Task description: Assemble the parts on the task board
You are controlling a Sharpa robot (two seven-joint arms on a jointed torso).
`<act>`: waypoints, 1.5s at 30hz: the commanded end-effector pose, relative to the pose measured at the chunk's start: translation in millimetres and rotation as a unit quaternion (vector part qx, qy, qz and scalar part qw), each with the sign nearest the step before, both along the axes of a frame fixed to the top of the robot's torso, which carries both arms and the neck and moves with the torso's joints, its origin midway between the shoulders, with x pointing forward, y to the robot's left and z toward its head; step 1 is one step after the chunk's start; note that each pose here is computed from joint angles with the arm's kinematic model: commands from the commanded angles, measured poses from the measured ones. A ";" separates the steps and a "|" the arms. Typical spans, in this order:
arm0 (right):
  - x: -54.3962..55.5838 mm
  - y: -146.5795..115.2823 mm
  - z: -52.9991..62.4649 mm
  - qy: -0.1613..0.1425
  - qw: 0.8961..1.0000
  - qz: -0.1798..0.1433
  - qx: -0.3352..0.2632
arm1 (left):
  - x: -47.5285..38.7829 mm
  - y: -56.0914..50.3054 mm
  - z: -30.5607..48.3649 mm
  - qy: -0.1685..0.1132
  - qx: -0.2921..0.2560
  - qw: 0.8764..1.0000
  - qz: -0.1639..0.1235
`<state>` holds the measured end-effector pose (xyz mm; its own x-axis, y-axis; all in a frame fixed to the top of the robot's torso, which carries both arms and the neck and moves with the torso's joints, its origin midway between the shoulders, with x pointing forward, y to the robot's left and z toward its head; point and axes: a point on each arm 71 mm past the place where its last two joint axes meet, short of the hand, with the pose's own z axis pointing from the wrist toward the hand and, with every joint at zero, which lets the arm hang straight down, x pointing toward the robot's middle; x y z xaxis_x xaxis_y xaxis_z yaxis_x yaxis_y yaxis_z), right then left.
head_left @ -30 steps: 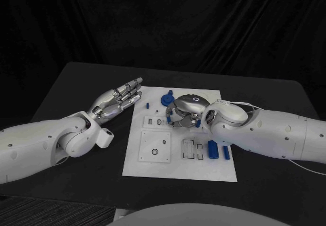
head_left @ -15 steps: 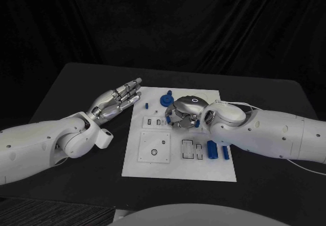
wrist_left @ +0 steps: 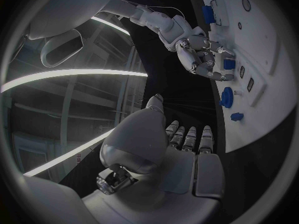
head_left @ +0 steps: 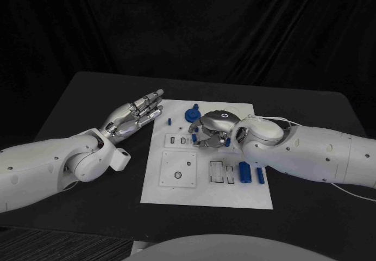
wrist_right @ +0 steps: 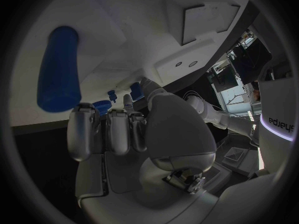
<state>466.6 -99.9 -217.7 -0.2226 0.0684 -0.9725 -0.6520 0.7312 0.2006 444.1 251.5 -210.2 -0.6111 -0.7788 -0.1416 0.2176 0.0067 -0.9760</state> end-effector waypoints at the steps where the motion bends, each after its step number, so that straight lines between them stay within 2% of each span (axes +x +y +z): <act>1: -0.7 -2.2 -1.6 -0.004 1.000 -0.004 -0.005 | -2.0 -1.4 5.8 -0.030 -0.030 0.999 -0.010; 4: -1.5 -4.6 1.6 -0.016 1.000 -0.004 0.009 | -2.2 -1.0 5.9 -0.031 -0.030 0.999 -0.009; 7: -2.3 -7.3 10.4 -0.037 0.999 -0.004 0.030 | -3.3 1.1 6.2 -0.030 -0.028 0.999 -0.006; 12: -2.8 -14.5 49.9 -0.105 0.990 0.017 0.091 | -6.8 5.2 9.6 -0.035 -0.023 0.999 0.008; 15: -3.9 -23.3 78.5 -0.134 0.982 0.032 0.132 | -8.1 5.1 14.3 -0.050 -0.012 0.999 0.018; 17: -4.0 -29.8 93.3 -0.145 0.977 0.037 0.151 | -8.2 5.0 17.6 -0.062 -0.002 0.998 0.026; 18: -3.1 -35.3 104.1 -0.152 0.974 0.039 0.165 | -6.8 4.9 21.7 -0.074 0.005 0.997 0.034; 20: -1.1 -43.6 117.1 -0.154 0.970 0.039 0.184 | -2.8 4.6 29.5 -0.089 0.013 0.995 0.044; 23: 1.9 -59.3 130.6 -0.147 0.965 0.026 0.217 | 4.5 3.8 42.8 -0.110 0.025 0.992 0.059; 25: 4.7 -72.1 137.3 -0.141 0.960 0.008 0.242 | 10.8 3.0 55.0 -0.131 0.039 0.988 0.069; 28: 8.1 -89.7 142.8 -0.131 0.954 -0.015 0.268 | 20.1 0.9 73.4 -0.168 0.075 0.980 0.072; 30: 8.6 -96.9 144.8 -0.131 0.952 -0.016 0.277 | 26.0 -1.0 82.5 -0.185 0.107 0.975 0.068; 32: 8.6 -103.3 146.2 -0.145 0.949 -0.010 0.281 | 33.3 -4.9 87.8 -0.179 0.159 0.970 0.048; 34: 8.6 -106.5 145.3 -0.157 0.948 -0.004 0.277 | 38.8 -9.5 88.0 -0.159 0.202 0.966 0.027; 37: 8.5 -108.4 141.3 -0.169 0.950 0.005 0.264 | 45.3 -20.5 80.9 -0.099 0.279 0.955 -0.013; 39: 7.8 -109.1 137.8 -0.174 0.951 0.008 0.254 | 48.0 -27.7 76.9 -0.074 0.311 0.947 -0.033; 41: 6.6 -109.5 134.4 -0.180 0.953 0.011 0.245 | 49.5 -33.9 74.3 -0.059 0.331 0.940 -0.049; 45: 1.4 -112.5 125.4 -0.213 0.950 0.016 0.226 | 50.6 -48.6 69.2 -0.034 0.365 0.927 -0.080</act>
